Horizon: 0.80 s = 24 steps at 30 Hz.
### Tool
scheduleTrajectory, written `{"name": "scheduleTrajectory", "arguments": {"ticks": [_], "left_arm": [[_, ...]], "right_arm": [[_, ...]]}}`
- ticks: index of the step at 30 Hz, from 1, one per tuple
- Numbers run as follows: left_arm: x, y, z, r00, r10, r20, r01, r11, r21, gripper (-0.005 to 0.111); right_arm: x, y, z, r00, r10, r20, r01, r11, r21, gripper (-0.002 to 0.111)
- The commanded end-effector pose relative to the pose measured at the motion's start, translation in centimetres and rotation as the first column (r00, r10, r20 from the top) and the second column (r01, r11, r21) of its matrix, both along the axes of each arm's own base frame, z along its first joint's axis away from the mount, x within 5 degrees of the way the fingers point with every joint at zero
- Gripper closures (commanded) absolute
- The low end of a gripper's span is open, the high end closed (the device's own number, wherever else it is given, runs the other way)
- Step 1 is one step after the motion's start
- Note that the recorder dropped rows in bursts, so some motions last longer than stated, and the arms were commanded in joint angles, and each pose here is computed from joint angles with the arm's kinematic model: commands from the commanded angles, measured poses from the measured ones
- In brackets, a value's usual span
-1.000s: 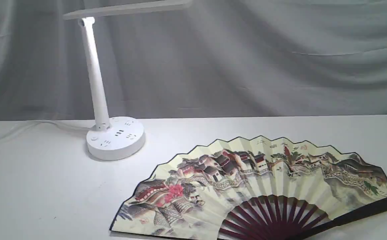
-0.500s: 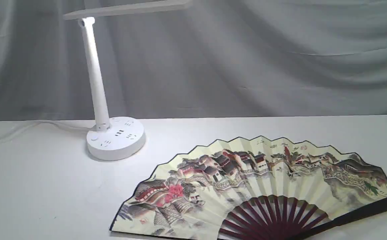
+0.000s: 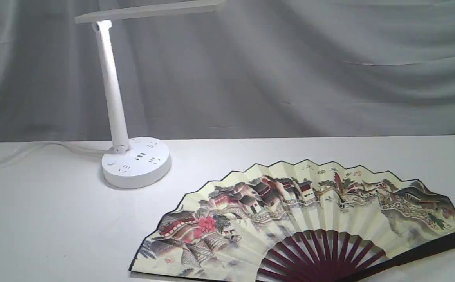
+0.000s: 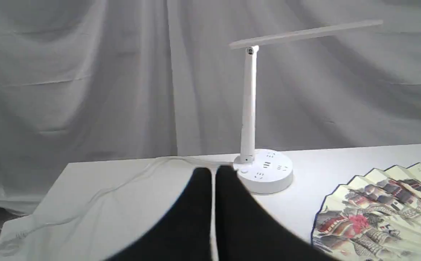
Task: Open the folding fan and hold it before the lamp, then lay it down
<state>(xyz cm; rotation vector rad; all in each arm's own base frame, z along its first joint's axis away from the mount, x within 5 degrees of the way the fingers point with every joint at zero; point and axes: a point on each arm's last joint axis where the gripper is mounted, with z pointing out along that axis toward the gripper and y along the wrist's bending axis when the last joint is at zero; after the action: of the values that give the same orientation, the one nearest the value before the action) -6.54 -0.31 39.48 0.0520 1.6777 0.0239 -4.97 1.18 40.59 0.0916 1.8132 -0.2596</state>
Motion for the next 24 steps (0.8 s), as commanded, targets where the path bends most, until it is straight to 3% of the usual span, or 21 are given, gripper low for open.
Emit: {"name": "scheduleTrajectory", "arguments": {"ticks": [1, 6, 18, 24], "left_arm": [[-1.8, 0.0, -1.0, 1.000, -0.003, 0.029, 0.003, 1.000, 0.001, 0.107], [-2.1, 0.1, -1.0, 0.999, 0.009, 0.041, -0.009, 1.000, 0.008, 0.107], [-2.0, -0.7, -1.0, 0.995, -0.082, 0.059, 0.085, 0.995, -0.049, 0.107], [-1.0, -0.6, -1.8, 0.999, -0.046, 0.014, 0.046, 0.998, -0.045, 0.107]], "right_arm": [[-2.3, 0.4, -0.7, 0.998, -0.002, 0.064, 0.003, 1.000, -0.021, 0.108], [-5.0, 1.0, -1.7, 0.989, -0.003, 0.148, 0.010, 0.999, -0.042, 0.108], [-5.1, 1.3, -1.7, 0.990, 0.020, 0.137, -0.016, 0.999, -0.031, 0.108], [-3.6, 0.8, -2.9, 0.996, 0.006, 0.085, -0.004, 1.000, -0.025, 0.108]]}}
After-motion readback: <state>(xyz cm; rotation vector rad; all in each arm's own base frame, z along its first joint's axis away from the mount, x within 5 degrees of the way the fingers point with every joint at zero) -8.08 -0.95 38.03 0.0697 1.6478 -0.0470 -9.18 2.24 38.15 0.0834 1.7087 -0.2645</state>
